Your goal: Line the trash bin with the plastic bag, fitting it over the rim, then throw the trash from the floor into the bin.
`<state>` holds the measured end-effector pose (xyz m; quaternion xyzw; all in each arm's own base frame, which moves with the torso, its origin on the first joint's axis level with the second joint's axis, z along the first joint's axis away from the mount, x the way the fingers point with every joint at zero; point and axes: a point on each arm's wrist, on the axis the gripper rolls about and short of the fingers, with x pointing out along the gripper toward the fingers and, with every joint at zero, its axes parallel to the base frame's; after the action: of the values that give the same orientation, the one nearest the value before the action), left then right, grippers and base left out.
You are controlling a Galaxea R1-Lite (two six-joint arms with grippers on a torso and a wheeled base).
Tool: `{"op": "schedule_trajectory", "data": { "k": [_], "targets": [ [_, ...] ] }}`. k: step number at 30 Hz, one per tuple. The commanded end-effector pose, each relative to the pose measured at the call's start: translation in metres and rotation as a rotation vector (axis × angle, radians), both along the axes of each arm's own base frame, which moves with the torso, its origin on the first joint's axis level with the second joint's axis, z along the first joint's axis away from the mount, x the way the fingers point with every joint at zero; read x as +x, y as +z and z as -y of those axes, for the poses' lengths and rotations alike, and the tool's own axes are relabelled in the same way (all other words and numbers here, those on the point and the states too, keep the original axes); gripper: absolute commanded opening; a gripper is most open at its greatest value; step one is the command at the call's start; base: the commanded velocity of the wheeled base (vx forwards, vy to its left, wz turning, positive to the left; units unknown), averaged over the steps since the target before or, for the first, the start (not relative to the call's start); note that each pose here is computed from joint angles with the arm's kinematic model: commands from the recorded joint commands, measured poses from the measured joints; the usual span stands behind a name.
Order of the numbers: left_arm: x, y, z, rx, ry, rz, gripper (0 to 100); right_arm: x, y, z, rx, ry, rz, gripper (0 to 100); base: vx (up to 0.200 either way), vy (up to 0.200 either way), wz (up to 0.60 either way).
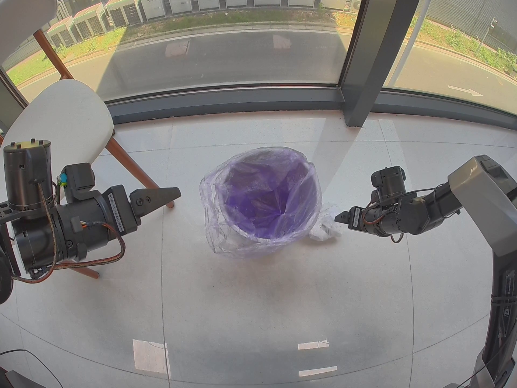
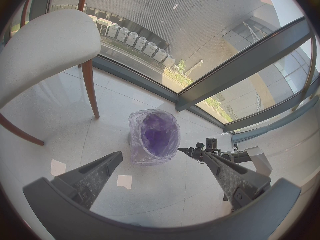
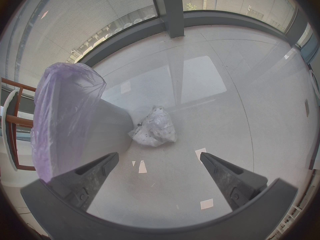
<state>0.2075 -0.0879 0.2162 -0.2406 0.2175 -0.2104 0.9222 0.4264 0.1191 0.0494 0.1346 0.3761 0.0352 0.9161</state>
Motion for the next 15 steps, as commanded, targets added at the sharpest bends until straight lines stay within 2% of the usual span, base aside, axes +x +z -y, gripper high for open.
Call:
{"op": "schedule_trajectory", "data": {
  "k": [1,9,14,15],
  "targets": [
    [0.003,0.002,0.0,-0.011,0.001,0.031,100,0.029,-0.025,-0.006,-0.012,-0.003,-0.03,100,0.0,0.0,0.0],
    [0.006,0.007,-0.008,-0.019,0.041,0.054,100,0.059,-0.039,-0.01,-0.071,0.025,-0.103,100,0.0,0.0,0.0],
    [0.009,0.006,-0.017,-0.017,0.08,0.048,100,0.079,-0.054,-0.007,-0.118,0.063,-0.084,100,0.0,0.0,0.0],
    [0.01,0.006,-0.018,-0.017,0.083,0.049,100,0.078,-0.063,-0.006,-0.133,0.072,-0.114,100,0.2,0.0,0.0]
  ]
}}
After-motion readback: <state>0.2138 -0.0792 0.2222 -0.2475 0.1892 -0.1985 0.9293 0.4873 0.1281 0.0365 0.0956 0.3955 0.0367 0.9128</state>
